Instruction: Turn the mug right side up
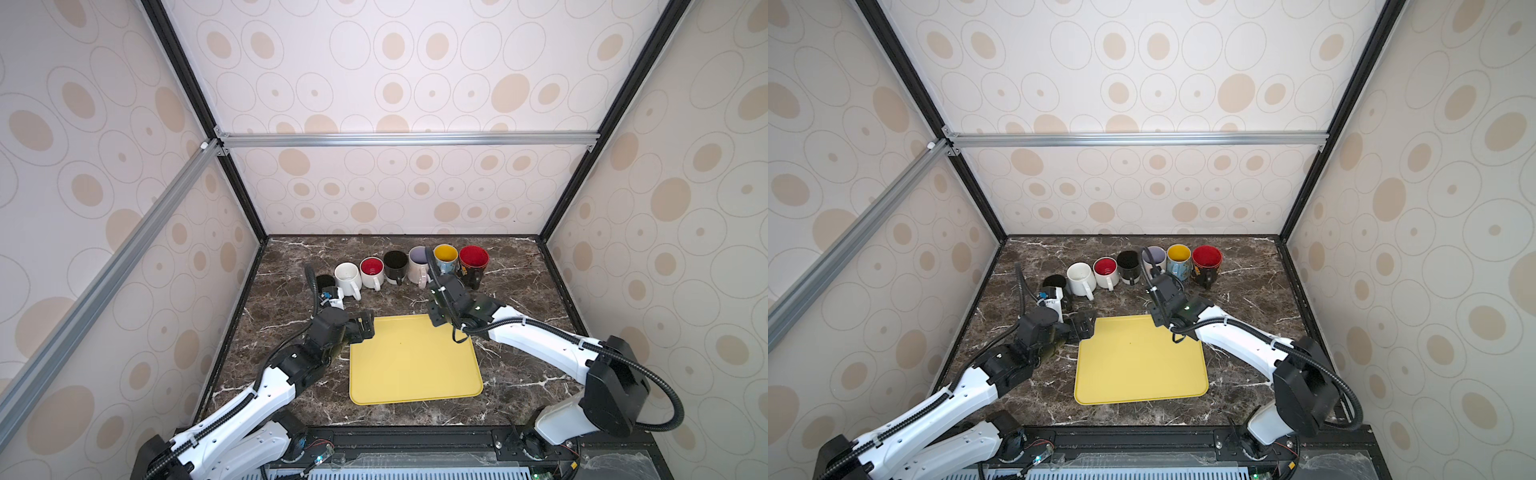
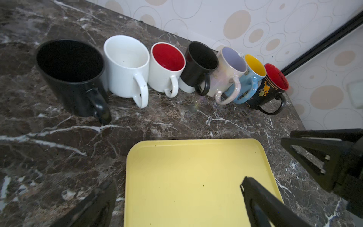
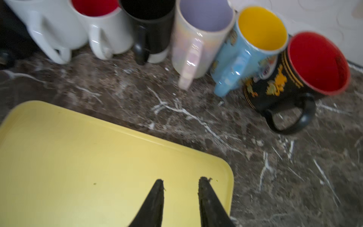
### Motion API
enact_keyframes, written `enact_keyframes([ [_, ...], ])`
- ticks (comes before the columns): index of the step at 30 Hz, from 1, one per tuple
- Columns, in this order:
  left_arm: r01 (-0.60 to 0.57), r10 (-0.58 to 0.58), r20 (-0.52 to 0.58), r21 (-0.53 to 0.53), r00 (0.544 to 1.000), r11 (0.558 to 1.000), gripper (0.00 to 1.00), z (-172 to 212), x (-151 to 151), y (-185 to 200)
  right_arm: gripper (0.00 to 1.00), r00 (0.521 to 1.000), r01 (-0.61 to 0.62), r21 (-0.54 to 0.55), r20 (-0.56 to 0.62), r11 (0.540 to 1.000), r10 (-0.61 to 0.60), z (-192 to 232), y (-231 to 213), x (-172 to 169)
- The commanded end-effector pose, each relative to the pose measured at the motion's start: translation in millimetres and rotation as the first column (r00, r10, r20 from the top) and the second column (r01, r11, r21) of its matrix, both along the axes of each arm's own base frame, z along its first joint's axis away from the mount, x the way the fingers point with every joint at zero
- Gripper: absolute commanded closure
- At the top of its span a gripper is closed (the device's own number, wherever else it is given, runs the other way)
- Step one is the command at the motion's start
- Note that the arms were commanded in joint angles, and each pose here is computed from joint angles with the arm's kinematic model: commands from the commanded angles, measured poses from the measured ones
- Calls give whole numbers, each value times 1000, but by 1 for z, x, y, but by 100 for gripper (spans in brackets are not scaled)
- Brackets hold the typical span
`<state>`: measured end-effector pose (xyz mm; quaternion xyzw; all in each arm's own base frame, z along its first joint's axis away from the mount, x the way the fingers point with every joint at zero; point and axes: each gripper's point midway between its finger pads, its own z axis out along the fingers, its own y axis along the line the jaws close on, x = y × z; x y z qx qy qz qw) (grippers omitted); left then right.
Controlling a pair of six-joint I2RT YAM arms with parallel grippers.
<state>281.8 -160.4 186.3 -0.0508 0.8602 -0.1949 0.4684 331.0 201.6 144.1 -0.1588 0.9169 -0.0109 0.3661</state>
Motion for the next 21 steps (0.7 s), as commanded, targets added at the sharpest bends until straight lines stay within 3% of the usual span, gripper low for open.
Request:
enact_keyframes([
  [1,-51,47,138,24,989,998,0,31,17,0,63,995,90,18,38,996,-91,8,-33,-8],
  [3,-73,67,182,28,981,997,0,31,21,3,54,988,134,1,73,991,-134,12,-55,-11],
  [10,-118,87,301,88,950,989,0,31,26,14,2,951,268,45,146,962,-272,23,-105,-17],
  [17,-180,104,412,149,905,972,0,24,27,28,2,904,329,40,274,944,-327,17,-123,-11],
  [21,-317,154,474,286,867,904,0,26,28,54,2,920,259,-35,314,965,-236,2,-120,-10],
])
